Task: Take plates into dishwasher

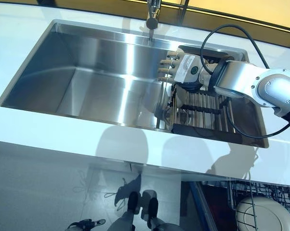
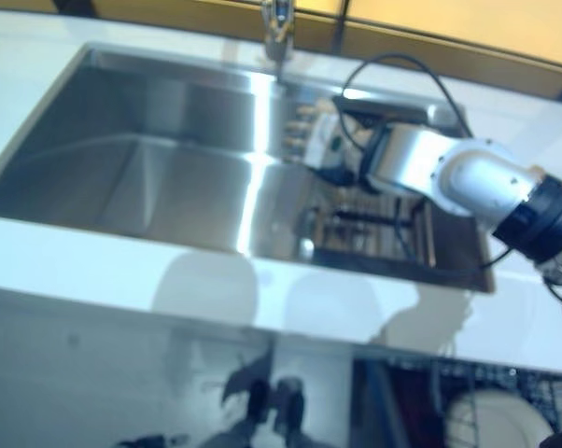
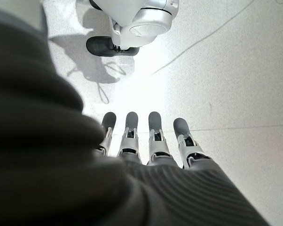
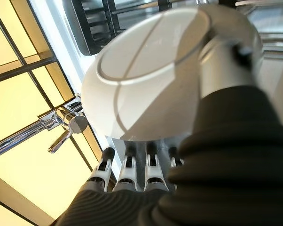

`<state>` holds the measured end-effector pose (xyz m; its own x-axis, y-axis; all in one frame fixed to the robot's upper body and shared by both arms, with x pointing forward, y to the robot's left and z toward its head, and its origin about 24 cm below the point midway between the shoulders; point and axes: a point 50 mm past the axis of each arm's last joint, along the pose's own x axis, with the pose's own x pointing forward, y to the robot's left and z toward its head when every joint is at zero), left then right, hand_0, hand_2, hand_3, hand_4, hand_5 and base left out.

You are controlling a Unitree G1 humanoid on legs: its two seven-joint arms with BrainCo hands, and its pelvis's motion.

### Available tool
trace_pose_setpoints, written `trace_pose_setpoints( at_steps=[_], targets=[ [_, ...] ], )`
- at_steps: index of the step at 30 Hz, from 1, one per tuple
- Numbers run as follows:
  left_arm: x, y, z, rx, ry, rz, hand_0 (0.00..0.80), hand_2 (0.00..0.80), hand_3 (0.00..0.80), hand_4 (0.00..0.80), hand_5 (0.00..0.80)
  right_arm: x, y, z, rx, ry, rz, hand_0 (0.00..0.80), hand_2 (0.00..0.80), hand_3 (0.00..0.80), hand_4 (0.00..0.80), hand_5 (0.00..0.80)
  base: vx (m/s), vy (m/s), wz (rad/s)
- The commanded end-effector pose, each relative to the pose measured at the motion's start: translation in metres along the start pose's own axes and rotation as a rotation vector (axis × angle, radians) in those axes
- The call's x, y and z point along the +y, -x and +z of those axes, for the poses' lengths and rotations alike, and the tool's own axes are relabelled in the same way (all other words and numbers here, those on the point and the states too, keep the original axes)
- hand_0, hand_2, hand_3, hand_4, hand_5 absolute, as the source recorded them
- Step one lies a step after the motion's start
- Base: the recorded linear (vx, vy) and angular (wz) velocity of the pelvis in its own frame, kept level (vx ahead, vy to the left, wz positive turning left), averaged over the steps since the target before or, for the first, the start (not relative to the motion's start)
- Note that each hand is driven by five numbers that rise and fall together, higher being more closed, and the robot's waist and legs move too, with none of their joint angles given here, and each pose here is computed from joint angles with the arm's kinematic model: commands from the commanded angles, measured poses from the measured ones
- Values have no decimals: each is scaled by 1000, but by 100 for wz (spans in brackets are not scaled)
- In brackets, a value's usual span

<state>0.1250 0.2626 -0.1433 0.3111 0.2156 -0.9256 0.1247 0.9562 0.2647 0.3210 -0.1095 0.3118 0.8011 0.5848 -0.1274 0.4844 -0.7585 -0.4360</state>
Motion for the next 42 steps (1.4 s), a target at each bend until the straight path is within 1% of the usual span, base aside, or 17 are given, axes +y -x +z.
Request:
trace_pose_setpoints(
  at_steps=[1, 10, 15, 20, 33, 37, 42],
  targets=[
    [-1, 0, -18, 57, 37, 1, 0, 0, 0, 0, 0, 5, 3, -5, 19, 58, 31, 800, 800, 800, 800, 800, 0, 0, 0],
    [0, 0, -19, 63, 48, -3, 0, 0, 0, 0, 0, 20, 1, -3, 7, 143, 167, 800, 800, 800, 800, 800, 0, 0, 0],
    [0, 0, -22, 70, 55, -2, 0, 0, 0, 0, 0, 27, 3, -2, 12, 137, 239, 800, 800, 800, 800, 800, 0, 0, 0],
    [0, 0, -24, 73, 53, -3, 0, 0, 0, 0, 0, 34, 3, -7, 32, 127, 262, 800, 800, 800, 800, 800, 0, 0, 0],
    [-3, 0, -29, 97, 42, -6, 0, 0, 0, 0, 0, 28, 9, -21, 83, 141, 235, 800, 800, 800, 800, 800, 1, 0, 0],
    [-4, 1, -32, 106, 40, -6, 0, 0, 0, 0, 0, 23, 13, -30, 122, 81, 171, 800, 800, 800, 800, 800, 6, 20, -8],
    [-9, 1, -36, 119, 41, -7, 0, 0, 0, 0, 0, 23, 24, -47, 210, -39, 97, 800, 800, 800, 800, 800, 16, 26, -12]
  ],
)
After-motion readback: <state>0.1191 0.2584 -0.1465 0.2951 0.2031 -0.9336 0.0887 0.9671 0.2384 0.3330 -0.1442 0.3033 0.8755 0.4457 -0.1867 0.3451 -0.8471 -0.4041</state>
